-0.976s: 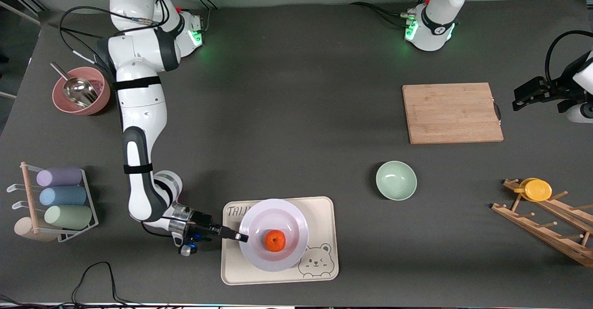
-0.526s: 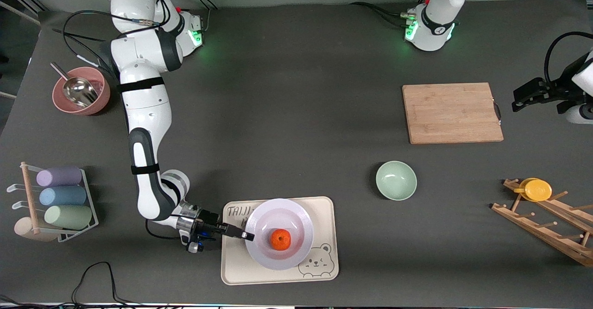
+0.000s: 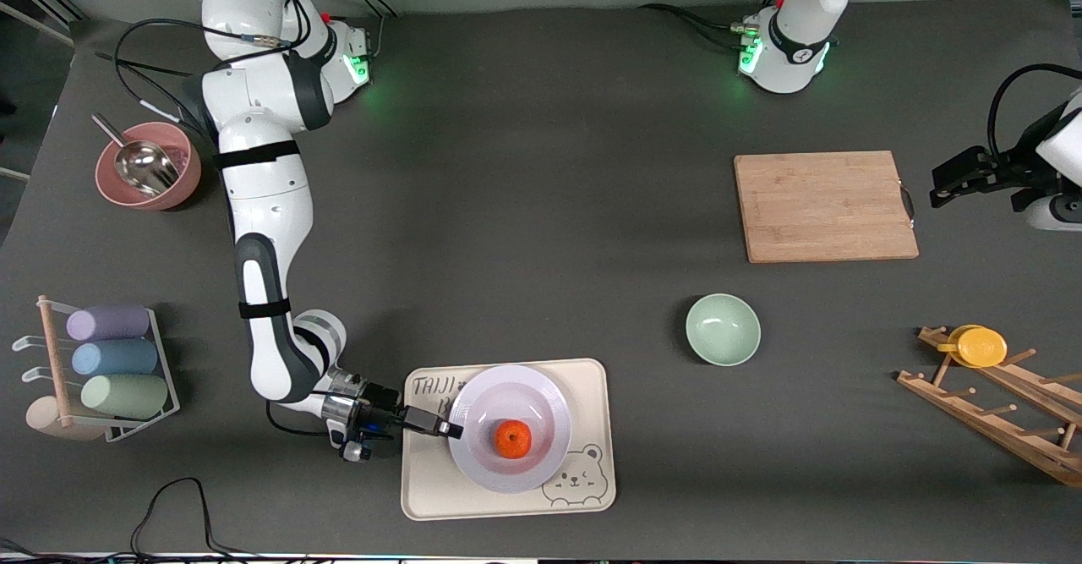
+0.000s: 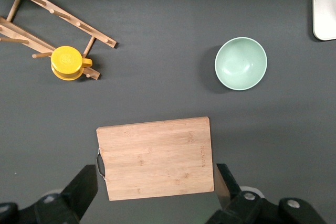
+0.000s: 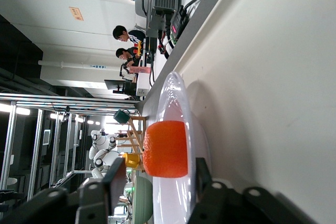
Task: Place orange and plate with both arms
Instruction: 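Open the right gripper and release the plate on the tray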
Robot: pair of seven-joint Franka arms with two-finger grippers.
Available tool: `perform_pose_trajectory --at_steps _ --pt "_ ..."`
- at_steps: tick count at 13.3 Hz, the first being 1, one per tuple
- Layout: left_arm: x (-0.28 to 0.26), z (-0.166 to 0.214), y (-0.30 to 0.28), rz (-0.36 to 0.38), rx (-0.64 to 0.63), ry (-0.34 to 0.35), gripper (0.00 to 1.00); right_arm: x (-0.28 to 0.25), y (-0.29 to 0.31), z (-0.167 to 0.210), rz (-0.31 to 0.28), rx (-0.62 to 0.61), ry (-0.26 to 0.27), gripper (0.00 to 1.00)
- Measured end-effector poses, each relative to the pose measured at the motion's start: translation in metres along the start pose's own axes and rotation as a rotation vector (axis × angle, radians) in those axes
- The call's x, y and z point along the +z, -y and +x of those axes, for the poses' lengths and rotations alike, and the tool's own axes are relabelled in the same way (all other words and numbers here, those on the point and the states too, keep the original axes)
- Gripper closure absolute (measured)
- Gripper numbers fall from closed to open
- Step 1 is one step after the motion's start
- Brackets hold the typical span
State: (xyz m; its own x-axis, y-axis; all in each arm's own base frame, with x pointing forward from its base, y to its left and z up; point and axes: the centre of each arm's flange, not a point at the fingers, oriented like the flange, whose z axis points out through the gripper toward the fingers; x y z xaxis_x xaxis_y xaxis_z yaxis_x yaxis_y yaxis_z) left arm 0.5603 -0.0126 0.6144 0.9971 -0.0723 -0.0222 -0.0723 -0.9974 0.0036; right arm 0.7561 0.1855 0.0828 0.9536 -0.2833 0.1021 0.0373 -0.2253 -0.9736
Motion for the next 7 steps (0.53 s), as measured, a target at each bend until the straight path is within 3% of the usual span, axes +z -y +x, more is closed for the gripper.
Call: perform_pose_trajectory --at_steps 3,7 --pt "0.0 0.0 0.0 0.0 0.0 0.0 0.0 -0.007 0.011 0.011 0.01 -0.021 -0.016 0.01" --pt "0.0 0.0 0.0 0.0 0.001 -0.001 0.0 -0.022 0.043 0.033 -0.001 -0.087 -0.02 0.0"
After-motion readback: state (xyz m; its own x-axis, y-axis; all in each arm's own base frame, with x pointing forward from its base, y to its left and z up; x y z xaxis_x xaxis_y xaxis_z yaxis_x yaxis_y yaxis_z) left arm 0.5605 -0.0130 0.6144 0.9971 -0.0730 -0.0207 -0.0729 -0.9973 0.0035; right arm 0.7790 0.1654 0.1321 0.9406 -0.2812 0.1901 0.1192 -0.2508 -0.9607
